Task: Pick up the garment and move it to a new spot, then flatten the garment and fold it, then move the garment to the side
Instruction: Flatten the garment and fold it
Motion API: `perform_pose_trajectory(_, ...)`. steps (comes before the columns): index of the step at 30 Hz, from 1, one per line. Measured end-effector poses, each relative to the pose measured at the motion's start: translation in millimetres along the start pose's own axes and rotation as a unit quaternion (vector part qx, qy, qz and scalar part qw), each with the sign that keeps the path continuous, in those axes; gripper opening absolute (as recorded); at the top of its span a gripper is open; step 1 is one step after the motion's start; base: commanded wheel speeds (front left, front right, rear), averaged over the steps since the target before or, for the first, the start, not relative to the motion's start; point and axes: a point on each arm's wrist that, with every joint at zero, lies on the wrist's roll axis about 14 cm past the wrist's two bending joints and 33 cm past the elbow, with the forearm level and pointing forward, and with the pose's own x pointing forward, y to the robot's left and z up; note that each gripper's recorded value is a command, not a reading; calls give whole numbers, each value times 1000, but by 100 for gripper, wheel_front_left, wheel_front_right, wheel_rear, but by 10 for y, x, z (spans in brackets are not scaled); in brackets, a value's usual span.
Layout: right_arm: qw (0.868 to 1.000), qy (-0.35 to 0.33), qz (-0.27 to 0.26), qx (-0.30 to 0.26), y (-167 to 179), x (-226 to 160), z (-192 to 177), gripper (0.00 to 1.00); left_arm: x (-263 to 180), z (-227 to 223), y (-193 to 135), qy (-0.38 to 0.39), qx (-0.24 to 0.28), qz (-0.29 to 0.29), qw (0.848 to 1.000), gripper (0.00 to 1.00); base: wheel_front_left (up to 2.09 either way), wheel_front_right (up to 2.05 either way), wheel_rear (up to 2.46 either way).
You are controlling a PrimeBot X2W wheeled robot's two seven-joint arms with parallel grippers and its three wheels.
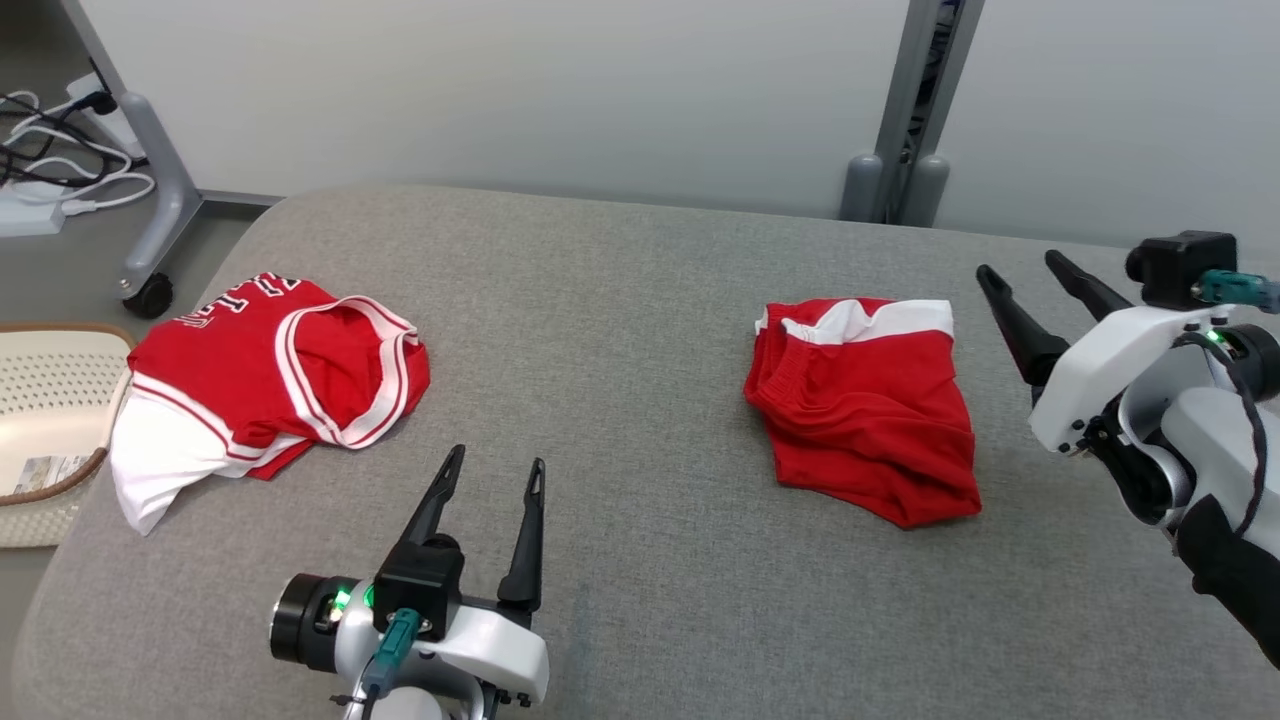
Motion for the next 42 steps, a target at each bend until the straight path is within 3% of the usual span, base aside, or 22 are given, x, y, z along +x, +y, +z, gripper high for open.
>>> perform_pose_trajectory(5, 995, -78, -49, 41, -304, -258, 295, 100, 47, 142, 18, -24, -1, 4, 1000, 100, 0, 0, 0)
perform_pose_trajectory(8, 989, -101, -86, 69, -452, -526, 154, 100, 49, 153, 10, -27, 0, 4, 1000, 100, 0, 0, 0)
perform_pose_trajectory(15, 979, -127, -132, 91, -431, -909, -149, 100, 39, 154, -9, -29, -1, 2, 1000, 100, 0, 0, 0)
perform_pose_trajectory(34, 976, -136, -146, 91, -241, -984, -297, 100, -22, 166, 26, -31, 0, 4, 1000, 100, 0, 0, 0)
perform_pose_trajectory(35, 976, -134, -143, 93, -225, -968, -312, 58, -25, 153, 23, -29, 0, 3, 1000, 100, 0, 0, 0)
perform_pose_trajectory(36, 977, -131, -140, 93, -213, -952, -330, 5, -27, 140, 15, -27, 0, 1, 1000, 100, 0, 0, 0)
perform_pose_trajectory(37, 978, -128, -139, 92, -215, -936, -344, 0, -29, 124, 11, -25, 0, 0, 1000, 100, 0, 0, 0)
perform_pose_trajectory(42, 982, -109, -128, 81, -274, -780, -392, 0, -4, 46, 7, -13, 0, -1, 1000, 100, 0, 0, 0)
